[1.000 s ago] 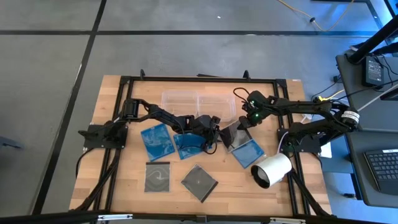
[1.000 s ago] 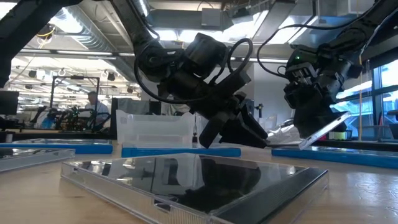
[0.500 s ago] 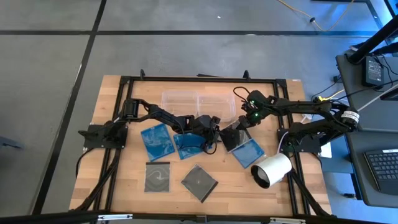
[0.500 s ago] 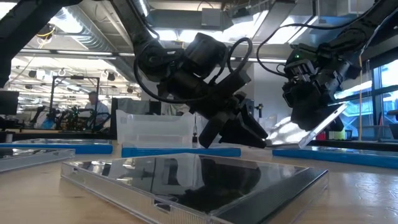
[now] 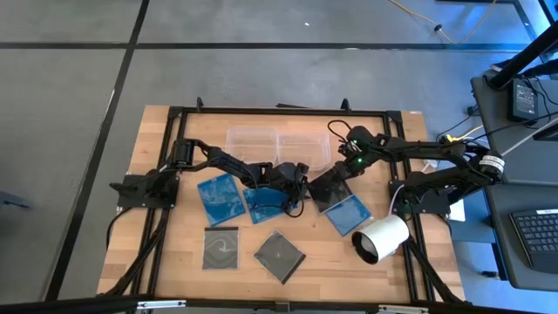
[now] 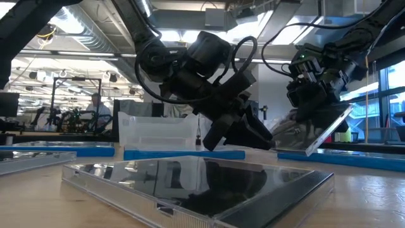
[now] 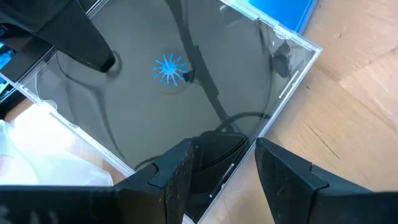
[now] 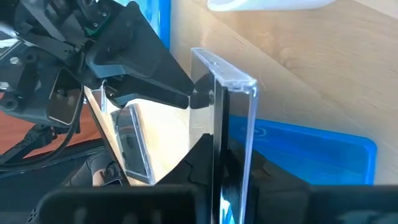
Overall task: Pick & place jewel cases by type
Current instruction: Put the top right black CD case into the right transparent bin
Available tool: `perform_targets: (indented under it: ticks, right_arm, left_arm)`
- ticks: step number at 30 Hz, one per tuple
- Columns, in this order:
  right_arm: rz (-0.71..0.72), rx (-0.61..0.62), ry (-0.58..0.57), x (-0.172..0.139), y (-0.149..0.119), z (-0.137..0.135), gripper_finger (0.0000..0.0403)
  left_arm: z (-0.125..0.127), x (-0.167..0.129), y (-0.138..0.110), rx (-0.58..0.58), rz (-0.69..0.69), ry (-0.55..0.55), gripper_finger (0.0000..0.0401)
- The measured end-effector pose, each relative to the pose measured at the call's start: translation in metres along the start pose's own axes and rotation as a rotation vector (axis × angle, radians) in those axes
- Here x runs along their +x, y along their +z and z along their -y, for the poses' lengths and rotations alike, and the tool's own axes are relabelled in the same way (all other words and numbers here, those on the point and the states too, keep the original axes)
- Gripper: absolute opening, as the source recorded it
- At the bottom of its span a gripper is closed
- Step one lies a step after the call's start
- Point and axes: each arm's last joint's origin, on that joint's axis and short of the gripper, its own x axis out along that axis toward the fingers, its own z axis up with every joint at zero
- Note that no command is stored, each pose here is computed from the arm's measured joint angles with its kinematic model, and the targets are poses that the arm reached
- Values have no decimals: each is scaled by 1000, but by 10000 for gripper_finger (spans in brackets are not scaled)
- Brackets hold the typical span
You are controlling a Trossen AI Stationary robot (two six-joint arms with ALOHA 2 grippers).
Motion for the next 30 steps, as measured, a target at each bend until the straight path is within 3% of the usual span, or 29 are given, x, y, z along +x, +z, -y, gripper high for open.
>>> perform_targets:
  ticks: [5,9,14,18,23,30]
  right_arm:
    - [0,-1,-16,0,-1,1,39]
    - [1,-27,-15,0,-1,1,33]
    - [5,-53,-12,0,0,1,37]
    - [10,-85,-8,0,0,0,39]
    - [14,-127,11,0,2,-1,31]
    - [17,-188,36,0,3,-3,40]
  left_arm:
    - [-5,-13,6,12,-90,22,171]
    - [-18,-40,30,15,-135,73,171]
    - [-30,-71,45,-16,-161,30,171]
    - [-45,-102,56,-59,-131,-26,171]
    - [-74,-149,60,-211,-34,-65,171]
    - [-79,-197,23,-369,183,-39,171]
